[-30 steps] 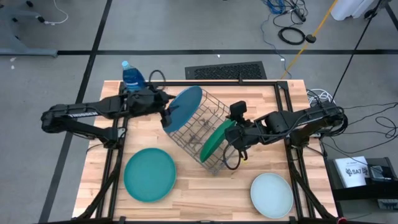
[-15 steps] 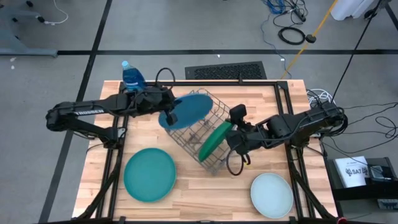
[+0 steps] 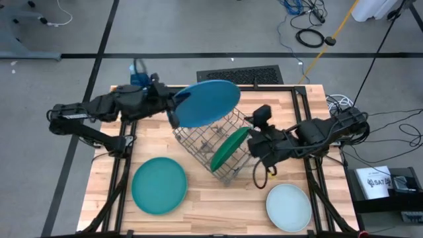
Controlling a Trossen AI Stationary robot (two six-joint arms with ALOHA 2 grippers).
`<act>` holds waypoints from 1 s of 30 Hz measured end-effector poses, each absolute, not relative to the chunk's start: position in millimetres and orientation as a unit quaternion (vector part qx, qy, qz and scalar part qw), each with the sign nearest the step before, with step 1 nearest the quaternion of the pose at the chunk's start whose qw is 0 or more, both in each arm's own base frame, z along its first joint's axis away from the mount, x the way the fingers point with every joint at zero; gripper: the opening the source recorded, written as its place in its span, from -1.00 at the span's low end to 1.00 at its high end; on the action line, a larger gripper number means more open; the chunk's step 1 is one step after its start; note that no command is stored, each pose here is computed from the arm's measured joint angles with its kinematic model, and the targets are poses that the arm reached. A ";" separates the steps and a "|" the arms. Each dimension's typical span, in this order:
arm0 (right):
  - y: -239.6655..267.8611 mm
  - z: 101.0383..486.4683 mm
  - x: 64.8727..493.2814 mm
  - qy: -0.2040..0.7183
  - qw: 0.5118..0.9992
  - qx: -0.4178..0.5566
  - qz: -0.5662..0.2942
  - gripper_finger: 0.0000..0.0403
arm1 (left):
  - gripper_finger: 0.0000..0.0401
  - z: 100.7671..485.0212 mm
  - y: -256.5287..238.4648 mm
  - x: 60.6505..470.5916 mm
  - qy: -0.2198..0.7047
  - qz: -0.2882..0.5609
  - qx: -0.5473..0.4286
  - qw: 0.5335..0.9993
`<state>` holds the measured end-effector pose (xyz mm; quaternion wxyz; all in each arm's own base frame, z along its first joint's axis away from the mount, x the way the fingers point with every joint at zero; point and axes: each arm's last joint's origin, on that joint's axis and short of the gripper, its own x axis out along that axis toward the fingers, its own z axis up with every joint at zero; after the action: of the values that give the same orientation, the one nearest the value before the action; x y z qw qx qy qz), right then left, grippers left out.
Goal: Sort dishes
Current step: Adjust the plates in the dish rack
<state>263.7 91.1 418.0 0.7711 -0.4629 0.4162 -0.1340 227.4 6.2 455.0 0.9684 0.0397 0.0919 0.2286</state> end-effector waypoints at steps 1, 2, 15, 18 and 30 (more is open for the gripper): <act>90.7 422.3 258.8 0.416 0.769 -0.465 -0.138 0.12 | -0.95 460.6 -0.1 226.2 0.078 0.224 0.038 0.971; 90.3 426.5 253.5 0.415 0.768 -0.466 -0.144 0.12 | -0.95 464.2 -7.3 226.8 0.068 0.220 0.037 0.972; 53.6 485.8 148.1 0.302 0.863 -0.354 -0.198 0.12 | -0.95 469.1 -110.3 289.5 0.064 0.273 0.083 0.956; 45.5 491.8 131.5 0.284 0.874 -0.340 -0.198 0.12 | -0.95 473.8 -133.9 303.4 0.059 0.298 0.093 0.948; 30.1 497.9 103.8 0.266 0.888 -0.318 -0.200 0.12 | -0.95 498.8 -206.5 344.0 0.007 0.369 0.147 0.918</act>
<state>103.8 30.1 497.9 0.8876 -0.3179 0.2663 -0.2004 344.0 -206.5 498.8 0.9177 0.1475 0.0071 0.3688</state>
